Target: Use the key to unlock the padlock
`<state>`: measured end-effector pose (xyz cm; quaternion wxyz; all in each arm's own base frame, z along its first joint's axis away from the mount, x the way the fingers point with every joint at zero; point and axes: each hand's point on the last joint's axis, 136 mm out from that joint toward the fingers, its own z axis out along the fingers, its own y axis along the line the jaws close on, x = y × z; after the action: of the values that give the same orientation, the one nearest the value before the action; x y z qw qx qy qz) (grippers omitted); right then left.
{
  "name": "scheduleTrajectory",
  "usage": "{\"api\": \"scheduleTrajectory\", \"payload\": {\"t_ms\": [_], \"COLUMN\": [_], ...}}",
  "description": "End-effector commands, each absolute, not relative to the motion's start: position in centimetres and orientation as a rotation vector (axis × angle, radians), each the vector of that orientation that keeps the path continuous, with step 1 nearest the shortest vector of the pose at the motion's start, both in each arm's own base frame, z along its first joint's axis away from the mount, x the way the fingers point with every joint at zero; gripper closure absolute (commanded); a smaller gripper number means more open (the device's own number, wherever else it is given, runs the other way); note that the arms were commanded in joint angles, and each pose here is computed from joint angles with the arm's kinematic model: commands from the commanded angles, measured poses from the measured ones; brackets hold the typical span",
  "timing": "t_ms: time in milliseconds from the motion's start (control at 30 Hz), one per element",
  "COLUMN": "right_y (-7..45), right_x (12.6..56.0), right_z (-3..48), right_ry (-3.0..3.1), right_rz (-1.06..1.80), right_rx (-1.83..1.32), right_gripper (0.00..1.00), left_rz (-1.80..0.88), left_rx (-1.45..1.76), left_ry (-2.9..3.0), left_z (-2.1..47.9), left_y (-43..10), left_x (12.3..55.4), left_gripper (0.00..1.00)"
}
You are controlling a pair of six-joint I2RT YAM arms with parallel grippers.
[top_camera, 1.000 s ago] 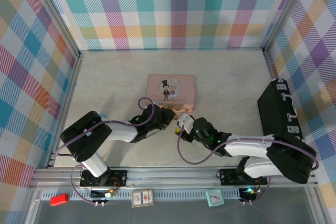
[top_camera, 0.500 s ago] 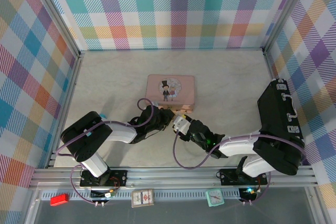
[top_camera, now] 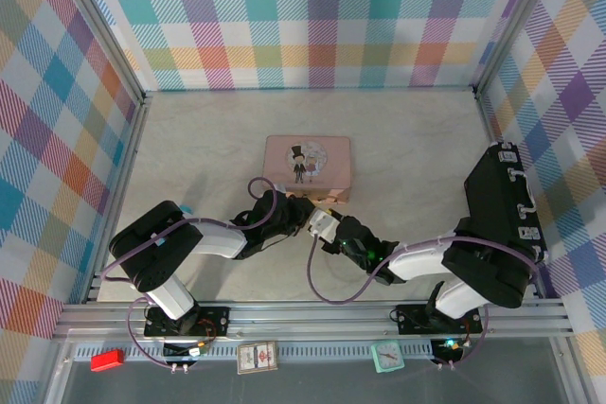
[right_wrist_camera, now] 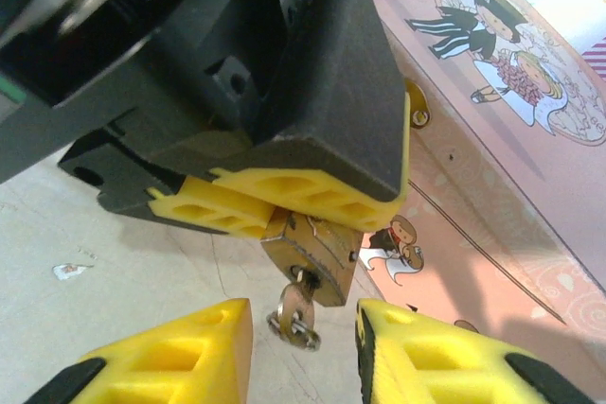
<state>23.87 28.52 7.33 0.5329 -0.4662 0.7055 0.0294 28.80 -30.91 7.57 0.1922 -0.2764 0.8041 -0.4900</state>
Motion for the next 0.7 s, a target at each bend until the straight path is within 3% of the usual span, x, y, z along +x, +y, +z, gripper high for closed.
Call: {"api": "scheduleTrajectory", "payload": {"t_ms": [0, 667], "right_y": [29.71, 29.68], "right_x": [24.46, 25.27], "right_z": [9.15, 9.26], "right_ry": [1.635, 1.757], "right_rz": [0.088, 0.134], "right_rx": [-1.063, -0.925], "right_gripper": [0.69, 0.93], "left_rz": [-1.510, -1.500], "left_rx": [-0.723, -0.728], "left_ry": [2.155, 2.141], "left_z": [10.87, 11.07], "left_y": [-31.75, -31.40], "left_x": [29.19, 29.13], "left_gripper": [1.00, 1.00]}}
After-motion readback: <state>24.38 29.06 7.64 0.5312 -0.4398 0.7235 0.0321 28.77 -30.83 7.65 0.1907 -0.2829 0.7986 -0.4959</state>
